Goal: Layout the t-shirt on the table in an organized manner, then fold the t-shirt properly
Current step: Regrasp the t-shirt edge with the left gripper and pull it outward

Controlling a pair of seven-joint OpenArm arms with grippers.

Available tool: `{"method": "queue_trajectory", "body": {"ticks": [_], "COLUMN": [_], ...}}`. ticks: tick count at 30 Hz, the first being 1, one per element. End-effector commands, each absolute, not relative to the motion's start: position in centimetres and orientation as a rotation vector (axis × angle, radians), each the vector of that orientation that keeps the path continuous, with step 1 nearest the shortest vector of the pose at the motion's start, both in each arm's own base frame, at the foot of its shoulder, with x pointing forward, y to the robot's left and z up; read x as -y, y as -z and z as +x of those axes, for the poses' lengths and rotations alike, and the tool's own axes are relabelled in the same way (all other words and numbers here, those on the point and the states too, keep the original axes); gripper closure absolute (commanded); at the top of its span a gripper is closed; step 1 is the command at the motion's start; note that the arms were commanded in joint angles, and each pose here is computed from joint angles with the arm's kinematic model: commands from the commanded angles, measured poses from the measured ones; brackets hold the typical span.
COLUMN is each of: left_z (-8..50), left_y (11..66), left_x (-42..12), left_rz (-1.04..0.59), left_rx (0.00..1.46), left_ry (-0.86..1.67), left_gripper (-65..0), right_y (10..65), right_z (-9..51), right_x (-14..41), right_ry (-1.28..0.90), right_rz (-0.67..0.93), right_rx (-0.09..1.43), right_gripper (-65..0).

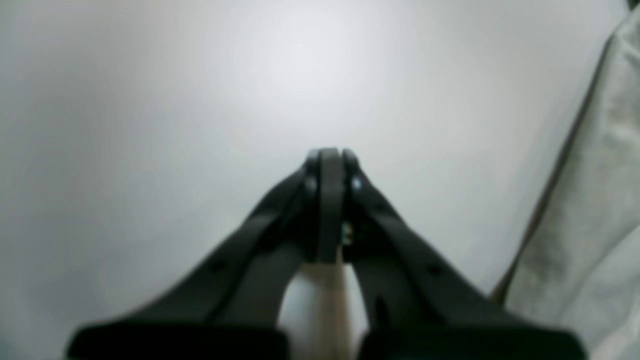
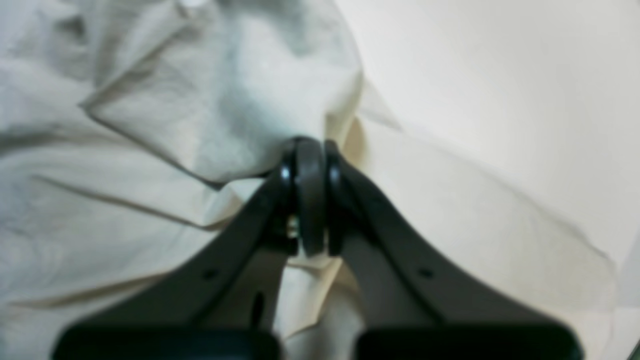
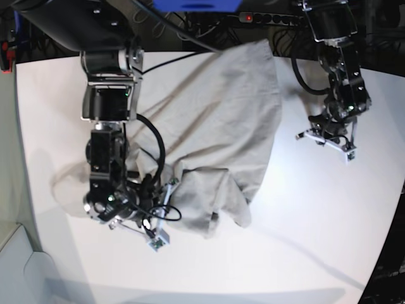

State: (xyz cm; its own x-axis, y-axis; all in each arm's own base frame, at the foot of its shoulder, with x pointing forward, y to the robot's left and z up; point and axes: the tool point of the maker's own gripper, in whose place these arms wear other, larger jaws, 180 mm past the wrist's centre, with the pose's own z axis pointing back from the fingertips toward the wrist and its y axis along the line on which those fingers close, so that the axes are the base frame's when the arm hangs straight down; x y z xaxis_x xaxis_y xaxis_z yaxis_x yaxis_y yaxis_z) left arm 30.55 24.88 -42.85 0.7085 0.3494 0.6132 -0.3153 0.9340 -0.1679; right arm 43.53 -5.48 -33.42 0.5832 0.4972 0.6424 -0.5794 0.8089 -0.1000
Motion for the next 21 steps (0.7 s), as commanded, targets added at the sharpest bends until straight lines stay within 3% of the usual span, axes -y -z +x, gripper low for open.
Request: {"method": "queue_trajectory", "body": {"ticks": [1,7,9,15,21], "left_z": [31.4,32.4,32.7,33.7,33.8], "left_y": [41.1,36.1,34.5,33.4,35.3], "left_x": [-25.7,-23.5,-22.1,-13.7,-6.1], "left_rz": [-0.031,-0.066,-0.093,-0.244,-0.367], "left_rx": [0.737,0.834,0.872,0.869,0.790], "left_ry": [-0.374,-0.344,-0.341,-0.226,-0.127], "left_gripper": [-0.1,-0.1,-0.1,-0.1,-0.1], "right_y": [31.0,31.3,31.1,29.9,26.5], "right_z": [44.8,43.8,43.7,43.8,43.3], "right_x": [4.4,2.3,2.2,3.2,5.0], "right_ry": [-0.655,-0.771,-0.780,-0.773,-0.761], "right_rz": [0.120,0.078,0.067,0.028,-0.050], "right_rx": [0.774,0.719,0.716,0.728,0.841], "right_gripper": [0.0,-0.1,-4.4,-26.3,-26.9]}}
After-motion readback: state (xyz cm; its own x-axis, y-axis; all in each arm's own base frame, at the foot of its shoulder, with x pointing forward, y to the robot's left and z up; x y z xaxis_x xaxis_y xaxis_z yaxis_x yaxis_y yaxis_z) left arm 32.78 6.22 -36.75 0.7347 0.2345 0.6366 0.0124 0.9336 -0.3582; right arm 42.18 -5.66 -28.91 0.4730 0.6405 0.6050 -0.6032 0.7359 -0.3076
